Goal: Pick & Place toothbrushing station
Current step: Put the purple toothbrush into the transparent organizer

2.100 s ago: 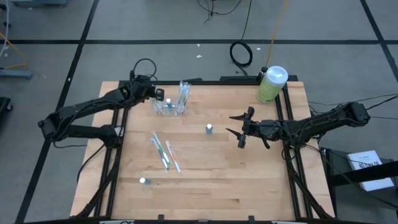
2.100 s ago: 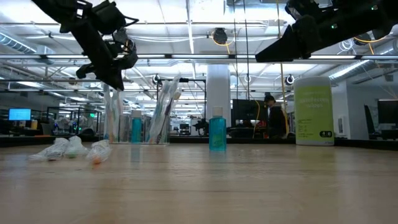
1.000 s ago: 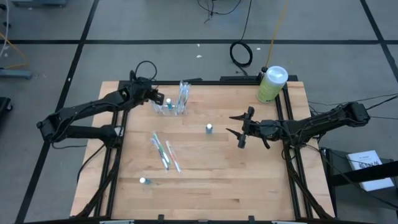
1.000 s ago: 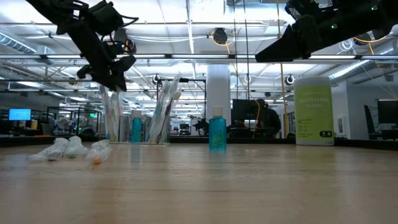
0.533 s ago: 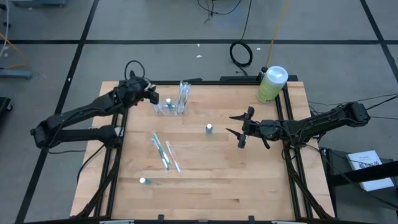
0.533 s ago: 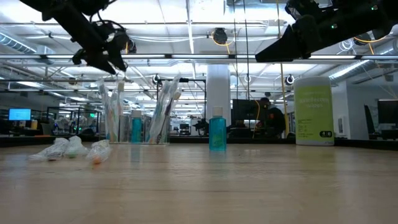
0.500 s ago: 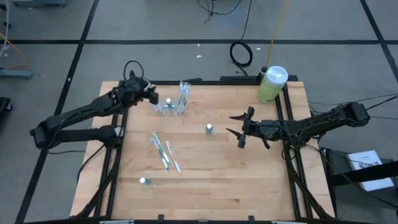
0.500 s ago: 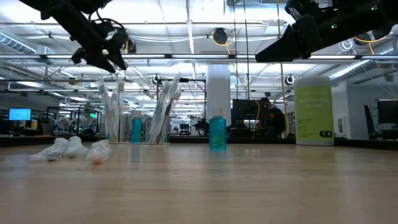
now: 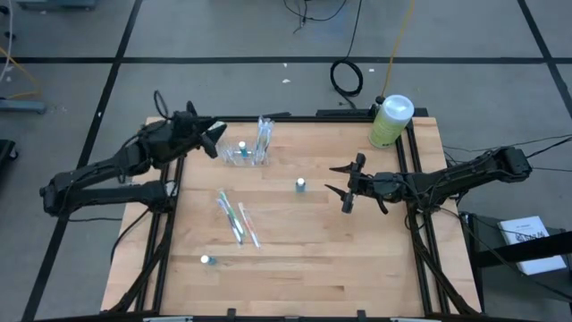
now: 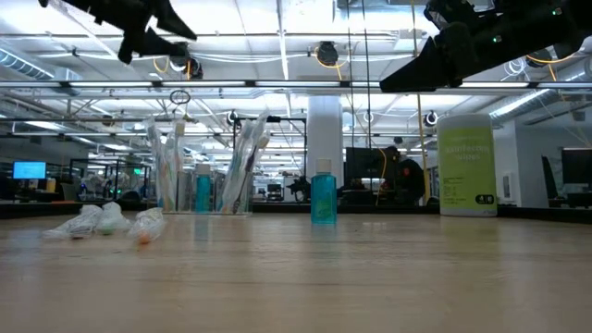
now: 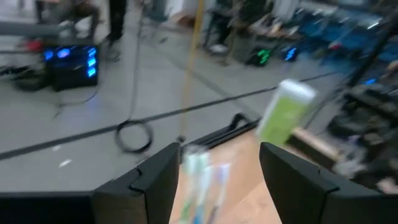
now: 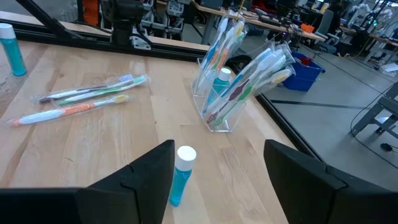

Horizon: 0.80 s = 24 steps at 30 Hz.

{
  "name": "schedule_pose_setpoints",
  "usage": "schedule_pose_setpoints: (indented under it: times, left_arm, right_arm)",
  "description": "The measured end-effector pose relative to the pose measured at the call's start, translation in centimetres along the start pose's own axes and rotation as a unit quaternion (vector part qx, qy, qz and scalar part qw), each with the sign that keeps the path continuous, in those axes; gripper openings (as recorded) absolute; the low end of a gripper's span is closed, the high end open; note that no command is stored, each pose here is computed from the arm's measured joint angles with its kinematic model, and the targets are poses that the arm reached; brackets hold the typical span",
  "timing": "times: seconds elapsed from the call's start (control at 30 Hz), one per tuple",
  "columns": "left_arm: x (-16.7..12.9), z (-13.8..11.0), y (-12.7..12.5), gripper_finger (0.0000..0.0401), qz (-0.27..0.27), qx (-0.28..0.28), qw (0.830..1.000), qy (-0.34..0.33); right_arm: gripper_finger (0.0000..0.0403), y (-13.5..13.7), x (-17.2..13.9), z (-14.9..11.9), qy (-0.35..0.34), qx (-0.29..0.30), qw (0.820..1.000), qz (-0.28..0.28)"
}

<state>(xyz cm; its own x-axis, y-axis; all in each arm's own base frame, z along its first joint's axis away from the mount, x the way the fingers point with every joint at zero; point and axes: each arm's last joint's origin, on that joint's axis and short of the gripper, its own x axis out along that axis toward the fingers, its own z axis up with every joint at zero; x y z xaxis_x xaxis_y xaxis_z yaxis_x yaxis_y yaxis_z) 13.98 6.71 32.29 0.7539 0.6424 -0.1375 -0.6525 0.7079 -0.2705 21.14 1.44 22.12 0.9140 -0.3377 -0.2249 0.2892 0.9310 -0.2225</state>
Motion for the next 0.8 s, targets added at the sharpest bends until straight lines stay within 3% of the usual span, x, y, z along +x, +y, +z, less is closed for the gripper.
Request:
schedule_pose_setpoints:
  times: [0.23,0.53,0.67,0.8]
  left_arm:
    - [-1.5,0.6,-1.2,0.0228,-0.049,0.028,0.998,-0.037]
    - [-2.6,0.3,-2.9,0.0228,-0.136,0.095,0.986,-0.033]
    - [-3.9,0.5,-3.3,0.0228,-0.188,0.127,0.973,-0.048]
    - [-5.4,0.8,-3.4,0.0228,-0.259,0.167,0.948,-0.075]
  right_arm:
    - [0.0242,0.0,0.0,0.0,0.0,0.024,1.0,0.0]
    - [0.0242,-0.2,0.0,0.4,-0.019,0.048,0.998,-0.026]
    - [0.0242,-0.6,0.1,0.5,-0.026,0.077,0.996,-0.038]
    - [0.0242,-1.2,0.3,1.0,-0.049,0.106,0.992,-0.051]
